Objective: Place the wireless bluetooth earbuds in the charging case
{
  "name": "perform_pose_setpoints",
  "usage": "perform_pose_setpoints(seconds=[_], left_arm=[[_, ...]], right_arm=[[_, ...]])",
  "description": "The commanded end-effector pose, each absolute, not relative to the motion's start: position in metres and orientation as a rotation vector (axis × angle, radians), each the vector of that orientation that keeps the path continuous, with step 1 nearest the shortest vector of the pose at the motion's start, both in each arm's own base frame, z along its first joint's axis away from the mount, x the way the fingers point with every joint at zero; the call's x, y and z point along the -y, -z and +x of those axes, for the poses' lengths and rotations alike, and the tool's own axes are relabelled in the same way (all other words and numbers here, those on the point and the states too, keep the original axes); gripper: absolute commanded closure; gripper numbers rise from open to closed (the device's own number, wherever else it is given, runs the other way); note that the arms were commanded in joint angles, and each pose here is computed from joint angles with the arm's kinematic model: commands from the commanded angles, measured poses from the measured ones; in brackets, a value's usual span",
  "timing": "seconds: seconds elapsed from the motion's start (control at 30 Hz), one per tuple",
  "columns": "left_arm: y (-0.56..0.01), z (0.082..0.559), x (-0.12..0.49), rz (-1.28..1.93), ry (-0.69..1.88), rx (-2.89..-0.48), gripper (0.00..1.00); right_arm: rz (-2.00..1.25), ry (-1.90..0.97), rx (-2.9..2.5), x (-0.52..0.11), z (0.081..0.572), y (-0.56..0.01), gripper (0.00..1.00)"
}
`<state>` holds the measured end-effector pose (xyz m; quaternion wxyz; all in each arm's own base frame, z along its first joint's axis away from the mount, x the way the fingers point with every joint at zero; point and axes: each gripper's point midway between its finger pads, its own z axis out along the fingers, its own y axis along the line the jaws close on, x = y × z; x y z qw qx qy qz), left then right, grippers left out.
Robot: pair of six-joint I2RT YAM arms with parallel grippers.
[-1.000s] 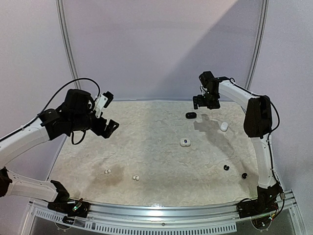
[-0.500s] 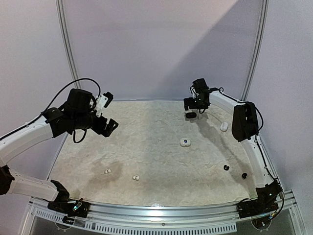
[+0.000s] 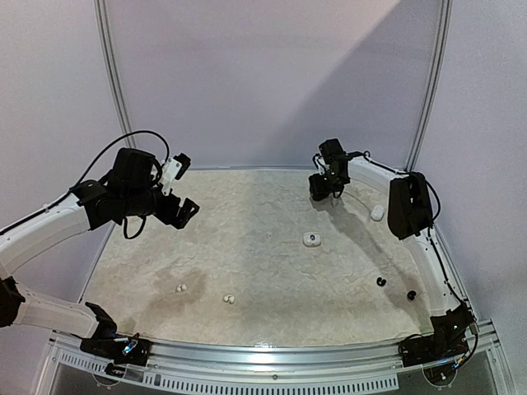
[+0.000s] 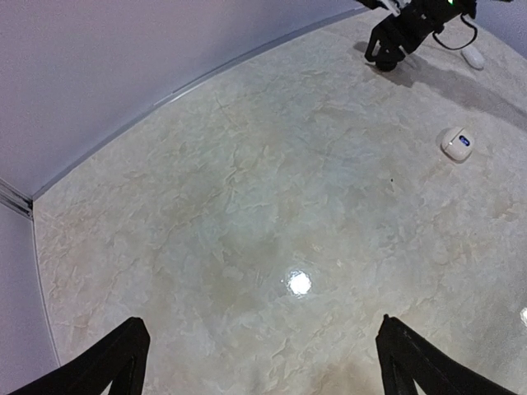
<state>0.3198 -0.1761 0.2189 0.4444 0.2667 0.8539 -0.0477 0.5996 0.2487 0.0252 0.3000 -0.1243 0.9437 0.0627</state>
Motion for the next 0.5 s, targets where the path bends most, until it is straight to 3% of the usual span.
perform_pose_setpoints(seconds=[0.0,0.13,0.47], left_arm=[[-0.230,0.325,0.174,0.651,0.119,-2.089,0.02],[-0.232,0.324,0.174,0.656,0.126,-2.079,0.02],[-0.236,0.318,0.173,0.665,0.136,-2.057,0.02]], right_arm=[[-0.368,-0.160,-2.648,-0.242,0.558,0.003,0.38],[-0.377,-0.158,-2.672,-0.240,0.540,-0.001,0.44],[-0.246,-0.217,-2.803,-0.243,0.458,0.001,0.42]])
